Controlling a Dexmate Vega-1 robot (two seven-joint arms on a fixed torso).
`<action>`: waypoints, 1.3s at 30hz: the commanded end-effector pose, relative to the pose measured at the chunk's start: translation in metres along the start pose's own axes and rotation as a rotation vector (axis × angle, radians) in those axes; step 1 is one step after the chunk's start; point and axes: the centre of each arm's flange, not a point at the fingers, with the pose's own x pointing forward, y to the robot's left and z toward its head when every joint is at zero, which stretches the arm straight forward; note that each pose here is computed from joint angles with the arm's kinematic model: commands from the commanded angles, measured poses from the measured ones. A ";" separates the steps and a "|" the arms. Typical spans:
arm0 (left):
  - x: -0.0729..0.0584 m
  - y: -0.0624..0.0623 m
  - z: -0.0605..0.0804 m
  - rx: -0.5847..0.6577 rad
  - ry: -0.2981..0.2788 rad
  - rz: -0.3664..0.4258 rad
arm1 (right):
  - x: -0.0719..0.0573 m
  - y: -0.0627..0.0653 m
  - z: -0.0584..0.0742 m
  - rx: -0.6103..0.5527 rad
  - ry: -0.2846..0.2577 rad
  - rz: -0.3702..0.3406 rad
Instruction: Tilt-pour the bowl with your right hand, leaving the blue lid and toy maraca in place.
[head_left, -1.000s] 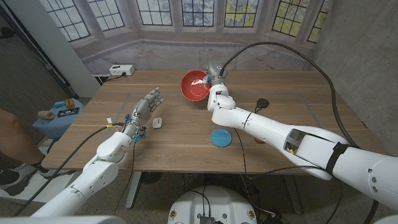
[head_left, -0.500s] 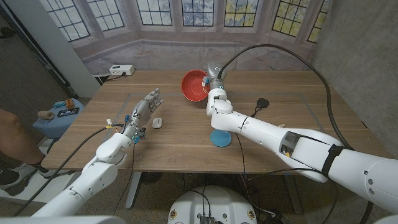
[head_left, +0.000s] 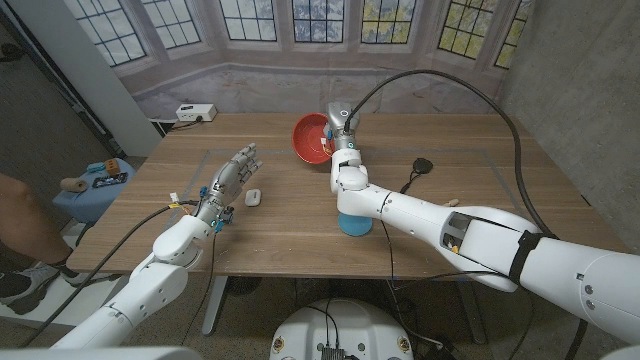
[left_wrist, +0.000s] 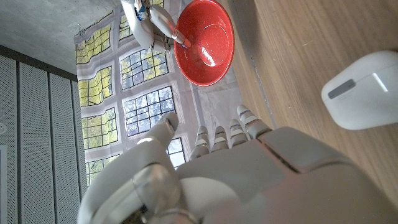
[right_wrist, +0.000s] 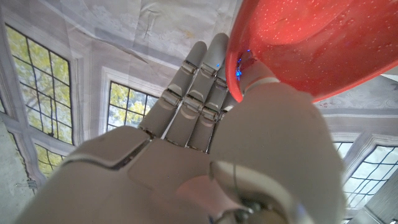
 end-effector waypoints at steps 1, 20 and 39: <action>-0.001 -0.003 -0.002 -0.002 0.007 -0.006 | -0.003 0.001 0.002 -0.076 -0.024 -0.068; -0.006 -0.011 -0.003 -0.034 -0.014 0.000 | -0.011 -0.003 0.000 -0.179 -0.071 -0.205; -0.020 -0.008 -0.002 -0.093 -0.023 0.039 | -0.016 -0.002 -0.001 -0.161 -0.124 -0.340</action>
